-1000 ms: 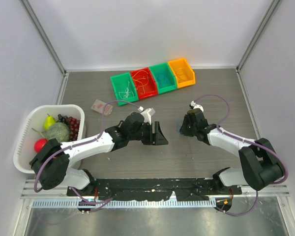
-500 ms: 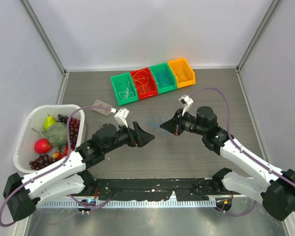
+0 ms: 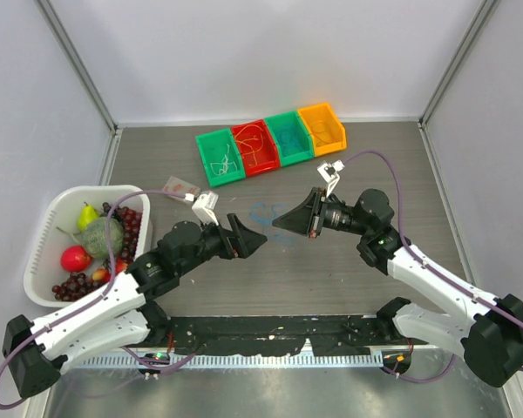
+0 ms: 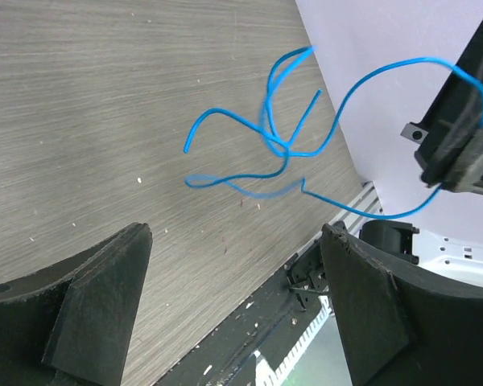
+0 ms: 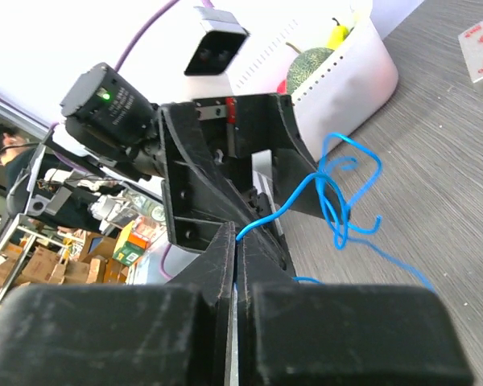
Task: Untangle the cables
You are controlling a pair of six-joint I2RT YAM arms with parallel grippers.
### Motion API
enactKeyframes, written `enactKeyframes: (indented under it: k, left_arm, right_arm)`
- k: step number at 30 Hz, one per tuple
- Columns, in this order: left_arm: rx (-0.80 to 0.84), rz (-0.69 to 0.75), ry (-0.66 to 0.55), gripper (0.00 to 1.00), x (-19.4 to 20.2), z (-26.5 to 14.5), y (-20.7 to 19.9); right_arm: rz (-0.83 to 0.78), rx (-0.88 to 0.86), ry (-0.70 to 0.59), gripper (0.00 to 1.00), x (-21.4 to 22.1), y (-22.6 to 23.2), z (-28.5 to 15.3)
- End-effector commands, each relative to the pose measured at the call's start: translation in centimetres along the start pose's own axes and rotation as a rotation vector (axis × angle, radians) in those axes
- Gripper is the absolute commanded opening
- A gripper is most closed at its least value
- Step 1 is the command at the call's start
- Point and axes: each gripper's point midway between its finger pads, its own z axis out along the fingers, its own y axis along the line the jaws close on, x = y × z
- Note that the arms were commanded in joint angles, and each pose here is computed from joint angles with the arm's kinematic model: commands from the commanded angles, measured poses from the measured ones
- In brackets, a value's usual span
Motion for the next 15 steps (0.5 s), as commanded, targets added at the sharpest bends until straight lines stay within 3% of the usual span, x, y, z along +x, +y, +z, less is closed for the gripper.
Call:
enactKeyframes:
  k: [1,8,15]
  left_arm:
    - [0.064,-0.039,-0.019,0.92,-0.4,0.8,-1.3]
    - [-0.035,-0.061,-0.037,0.93,-0.7,2.9,0.1]
    - [0.055,-0.11,-0.035,0.96,-0.2,5.3,-1.3]
  right_arm:
    - [-0.041,-0.106,-0.05,0.01,-1.8,3.4,-0.2]
    - [-0.069,-0.121,-0.06,0.01,-2.3,4.3,-0.4]
    - [-0.055,-0.105,-0.093,0.01,-3.0,4.1,-0.3]
